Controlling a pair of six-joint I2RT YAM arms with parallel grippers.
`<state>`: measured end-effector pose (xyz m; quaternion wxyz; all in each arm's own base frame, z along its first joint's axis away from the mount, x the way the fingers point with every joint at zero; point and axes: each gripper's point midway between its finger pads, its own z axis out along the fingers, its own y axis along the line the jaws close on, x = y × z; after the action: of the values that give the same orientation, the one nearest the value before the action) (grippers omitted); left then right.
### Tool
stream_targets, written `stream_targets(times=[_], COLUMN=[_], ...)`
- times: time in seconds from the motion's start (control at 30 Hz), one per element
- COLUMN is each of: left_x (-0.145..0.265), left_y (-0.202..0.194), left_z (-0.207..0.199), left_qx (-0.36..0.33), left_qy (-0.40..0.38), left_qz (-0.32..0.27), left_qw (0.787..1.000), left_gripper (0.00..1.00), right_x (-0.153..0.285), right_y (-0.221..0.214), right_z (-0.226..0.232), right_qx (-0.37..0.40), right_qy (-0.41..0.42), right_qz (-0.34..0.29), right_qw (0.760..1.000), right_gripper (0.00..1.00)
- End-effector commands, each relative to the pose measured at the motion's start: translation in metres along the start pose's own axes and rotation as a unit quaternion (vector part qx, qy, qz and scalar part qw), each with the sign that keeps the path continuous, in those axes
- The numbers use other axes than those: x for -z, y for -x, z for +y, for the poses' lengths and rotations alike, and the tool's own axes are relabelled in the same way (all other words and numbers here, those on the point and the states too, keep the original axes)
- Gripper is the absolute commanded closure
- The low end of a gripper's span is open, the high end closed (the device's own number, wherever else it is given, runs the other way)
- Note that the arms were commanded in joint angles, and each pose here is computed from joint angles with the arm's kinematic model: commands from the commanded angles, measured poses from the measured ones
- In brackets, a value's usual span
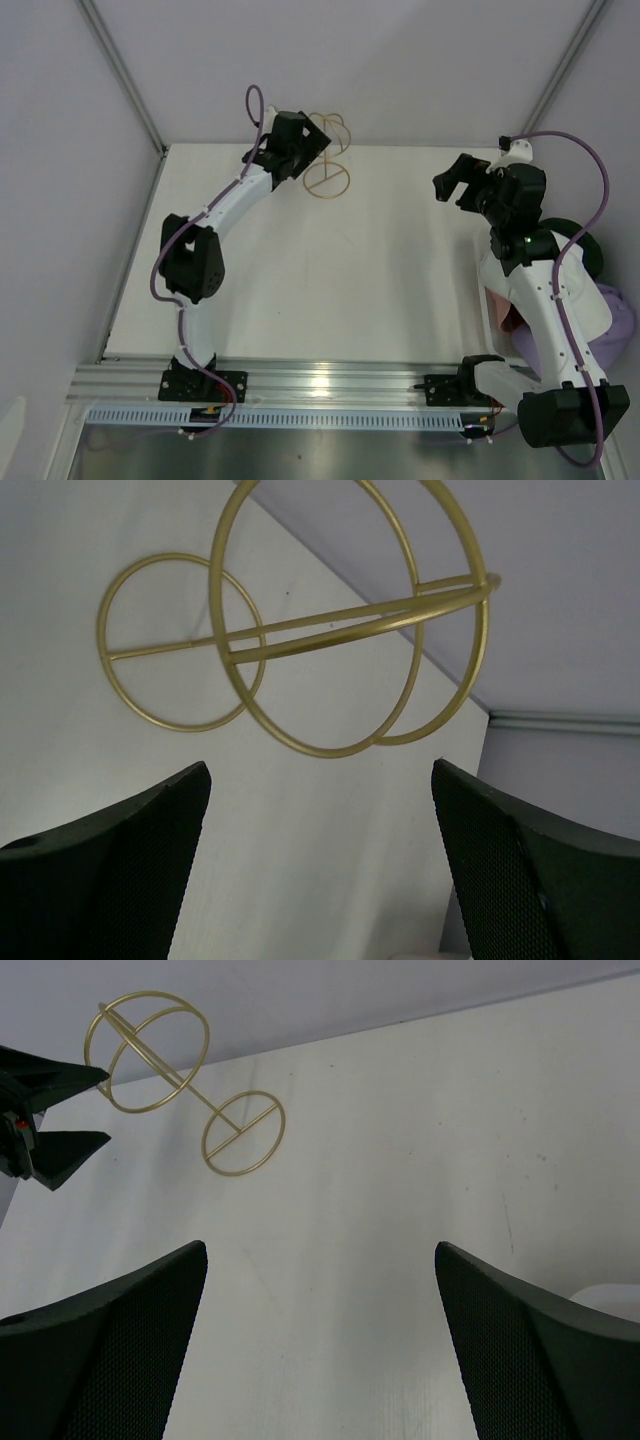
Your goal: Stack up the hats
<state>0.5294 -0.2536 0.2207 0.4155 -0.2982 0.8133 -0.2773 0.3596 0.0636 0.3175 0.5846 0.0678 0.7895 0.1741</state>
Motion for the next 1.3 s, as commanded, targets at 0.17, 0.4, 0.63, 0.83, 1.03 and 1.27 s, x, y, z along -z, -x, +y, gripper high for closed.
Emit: stream_targets(times=[0.17,0.4,0.63,0.83,1.03,1.27], left_x=[-0.029,-0.054,-0.065,-0.079,-0.071,-0.042], left_y=[0.017,-0.004,0.006,-0.015,-0.010,0.002], left_z=[-0.021,0.007,-0.007,0.028,0.027,0.022], left_qx=[0.075,0.087,0.095,0.116,0.119,0.095], left_qy=[0.032,0.079,0.057,0.115,0.118,0.115], left_qz=[-0.074,-0.065,-0.077,-0.058,-0.058,-0.066], left_qw=[0.994,0.991,0.991,0.985,0.984,0.987], left_gripper=[0.09,0.11,0.18,0.47,0.86,0.99], right_x=[0.006,0.002,-0.004,-0.008,-0.010,-0.012], right_y=[0.034,0.031,0.027,0.024,0.020,0.013], right_z=[0.002,-0.001,-0.005,-0.007,-0.010,-0.012], right_qx=[0.024,0.028,0.027,0.022,0.023,0.012], right_qy=[-0.013,-0.021,-0.025,-0.029,-0.035,-0.038], right_qz=[-0.040,-0.035,-0.027,-0.024,-0.018,-0.011], right_qw=[0.999,0.999,0.999,0.999,0.999,0.999], right_gripper=[0.00,0.01,0.00,0.01,0.01,0.00])
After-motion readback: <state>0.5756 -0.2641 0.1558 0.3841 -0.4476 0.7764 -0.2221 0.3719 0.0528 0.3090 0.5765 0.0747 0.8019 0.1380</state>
